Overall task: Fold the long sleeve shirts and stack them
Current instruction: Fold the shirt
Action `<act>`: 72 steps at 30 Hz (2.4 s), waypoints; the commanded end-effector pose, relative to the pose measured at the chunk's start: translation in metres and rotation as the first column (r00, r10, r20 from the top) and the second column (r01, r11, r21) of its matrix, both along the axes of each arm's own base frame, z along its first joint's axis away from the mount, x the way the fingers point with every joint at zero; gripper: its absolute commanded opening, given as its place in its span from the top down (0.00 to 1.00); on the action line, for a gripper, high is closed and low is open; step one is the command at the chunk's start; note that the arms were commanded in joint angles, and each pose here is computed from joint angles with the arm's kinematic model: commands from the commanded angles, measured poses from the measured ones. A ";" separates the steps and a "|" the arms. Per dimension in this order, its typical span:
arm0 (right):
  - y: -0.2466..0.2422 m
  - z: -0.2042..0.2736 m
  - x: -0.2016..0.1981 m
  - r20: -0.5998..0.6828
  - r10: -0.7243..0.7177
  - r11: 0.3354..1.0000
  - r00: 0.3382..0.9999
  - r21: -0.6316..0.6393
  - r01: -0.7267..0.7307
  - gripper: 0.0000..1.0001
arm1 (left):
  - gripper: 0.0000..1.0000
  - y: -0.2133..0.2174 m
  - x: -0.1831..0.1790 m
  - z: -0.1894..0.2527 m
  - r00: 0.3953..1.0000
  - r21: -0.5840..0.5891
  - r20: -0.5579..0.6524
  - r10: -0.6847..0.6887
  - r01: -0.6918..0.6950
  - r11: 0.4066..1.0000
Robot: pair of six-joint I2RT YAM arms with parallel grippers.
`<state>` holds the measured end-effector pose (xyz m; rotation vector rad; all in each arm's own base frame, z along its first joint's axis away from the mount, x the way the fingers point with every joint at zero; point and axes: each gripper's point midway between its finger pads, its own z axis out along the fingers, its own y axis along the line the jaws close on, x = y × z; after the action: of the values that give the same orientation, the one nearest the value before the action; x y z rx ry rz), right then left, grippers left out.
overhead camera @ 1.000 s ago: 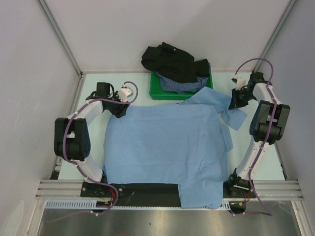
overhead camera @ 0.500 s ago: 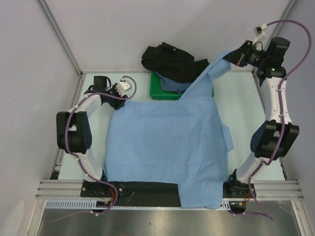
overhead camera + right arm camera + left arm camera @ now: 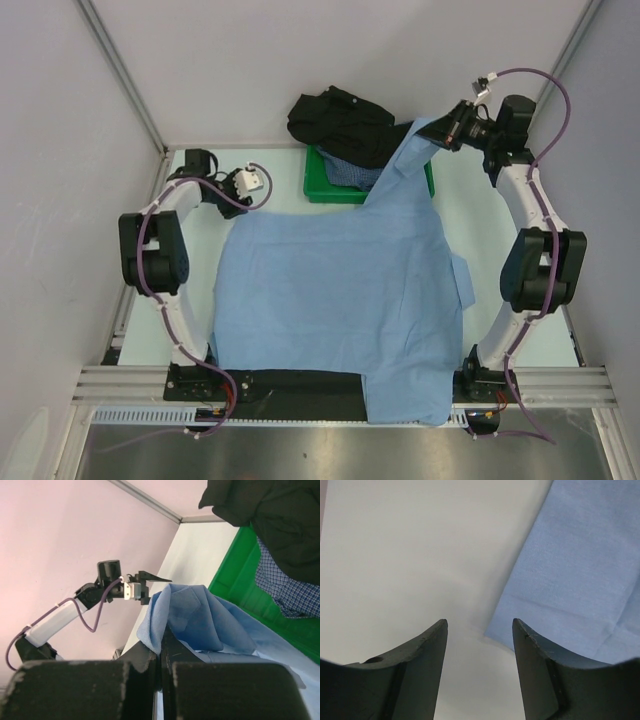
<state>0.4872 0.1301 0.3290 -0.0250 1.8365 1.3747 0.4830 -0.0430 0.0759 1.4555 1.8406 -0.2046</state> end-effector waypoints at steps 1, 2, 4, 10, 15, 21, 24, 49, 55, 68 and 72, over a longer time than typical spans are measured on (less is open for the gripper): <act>-0.001 0.050 -0.017 0.124 -0.010 1.000 0.992 0.026 0.007 1.00 | 0.40 -0.011 0.013 -0.003 0.992 -0.026 0.013 -0.126 0.126 0.992; -0.001 0.054 -0.020 0.131 -0.012 1.000 0.991 0.026 0.009 1.00 | 0.40 -0.012 0.017 0.002 0.991 -0.026 0.001 -0.135 0.135 0.990; 0.001 0.057 -0.024 0.136 -0.003 1.000 0.991 0.027 -0.001 1.00 | 0.43 -0.011 0.018 -0.014 0.986 -0.022 -0.045 -0.162 0.161 0.987; 0.005 0.054 -0.028 0.130 0.007 1.000 0.992 0.014 -0.009 1.00 | 0.45 -0.009 0.020 -0.027 0.976 -0.009 -0.096 -0.195 0.195 0.981; 0.008 0.049 -0.029 0.121 0.017 1.000 0.993 0.008 -0.018 1.00 | 0.44 -0.013 0.015 -0.027 0.971 -0.027 -0.104 -0.216 0.214 0.976; 0.009 0.044 -0.029 0.119 0.024 1.000 0.993 -0.005 -0.024 1.00 | 0.43 -0.013 0.022 0.000 0.978 -0.044 -0.056 -0.201 0.199 0.979; 0.009 0.042 -0.029 0.114 0.028 1.000 0.993 -0.008 -0.027 1.00 | 0.42 -0.014 0.018 0.004 0.975 -0.042 -0.053 -0.217 0.215 0.976; 0.011 0.041 -0.078 0.050 0.034 0.999 0.998 0.031 -0.035 1.00 | 0.94 -0.012 -0.004 -0.003 0.967 -0.005 -0.129 -0.218 0.219 0.976; 0.007 0.027 -0.103 0.027 0.017 1.000 0.999 0.009 -0.018 1.00 | 0.86 -0.012 -0.012 0.004 0.966 0.003 -0.126 -0.224 0.227 0.974; 0.002 0.022 -0.111 -0.012 0.020 1.000 1.000 0.020 -0.019 1.00 | 0.56 -0.018 0.000 -0.032 0.953 0.033 -0.177 -0.245 0.255 0.966; 0.004 0.025 -0.119 -0.014 0.035 0.999 0.999 0.040 -0.034 1.00 | 0.80 -0.020 -0.014 -0.036 0.940 0.045 -0.213 -0.266 0.281 0.959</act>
<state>0.3865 0.1301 0.3370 0.0231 1.8632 1.4066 0.4737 -0.0572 0.0306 1.7454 1.8637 -0.4373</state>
